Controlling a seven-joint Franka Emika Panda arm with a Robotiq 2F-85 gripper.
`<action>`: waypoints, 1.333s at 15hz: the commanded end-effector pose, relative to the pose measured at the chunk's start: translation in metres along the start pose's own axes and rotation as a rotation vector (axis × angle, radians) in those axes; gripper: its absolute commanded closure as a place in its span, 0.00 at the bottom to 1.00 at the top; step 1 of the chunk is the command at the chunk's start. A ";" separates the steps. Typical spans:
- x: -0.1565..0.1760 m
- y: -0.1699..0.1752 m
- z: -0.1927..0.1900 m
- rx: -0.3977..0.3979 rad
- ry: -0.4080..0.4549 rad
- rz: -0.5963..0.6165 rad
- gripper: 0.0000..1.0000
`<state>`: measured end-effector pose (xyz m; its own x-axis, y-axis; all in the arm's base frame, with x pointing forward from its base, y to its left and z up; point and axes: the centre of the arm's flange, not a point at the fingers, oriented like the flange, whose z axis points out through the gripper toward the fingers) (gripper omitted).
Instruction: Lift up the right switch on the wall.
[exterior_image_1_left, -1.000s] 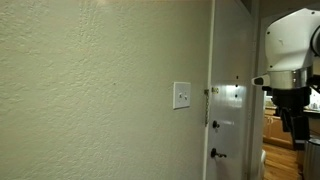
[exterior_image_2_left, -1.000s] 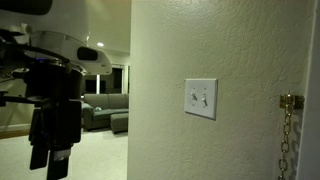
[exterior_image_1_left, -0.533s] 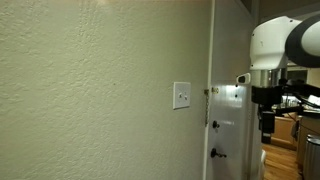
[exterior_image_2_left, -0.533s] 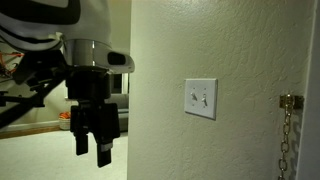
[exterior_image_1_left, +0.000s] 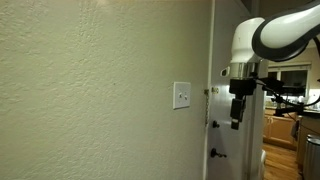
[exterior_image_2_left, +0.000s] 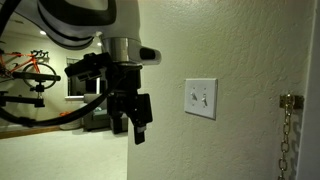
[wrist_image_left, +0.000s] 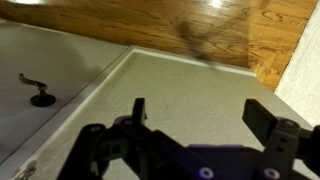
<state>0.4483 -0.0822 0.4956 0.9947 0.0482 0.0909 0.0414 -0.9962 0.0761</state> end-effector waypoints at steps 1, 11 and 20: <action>0.003 0.000 -0.002 -0.002 0.004 0.001 0.00; 0.034 0.004 0.003 -0.003 0.036 0.052 0.00; 0.096 0.016 0.013 -0.004 0.103 0.179 0.00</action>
<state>0.5234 -0.0913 0.4885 0.9847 -0.0616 0.1629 -0.0749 -0.9942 0.0769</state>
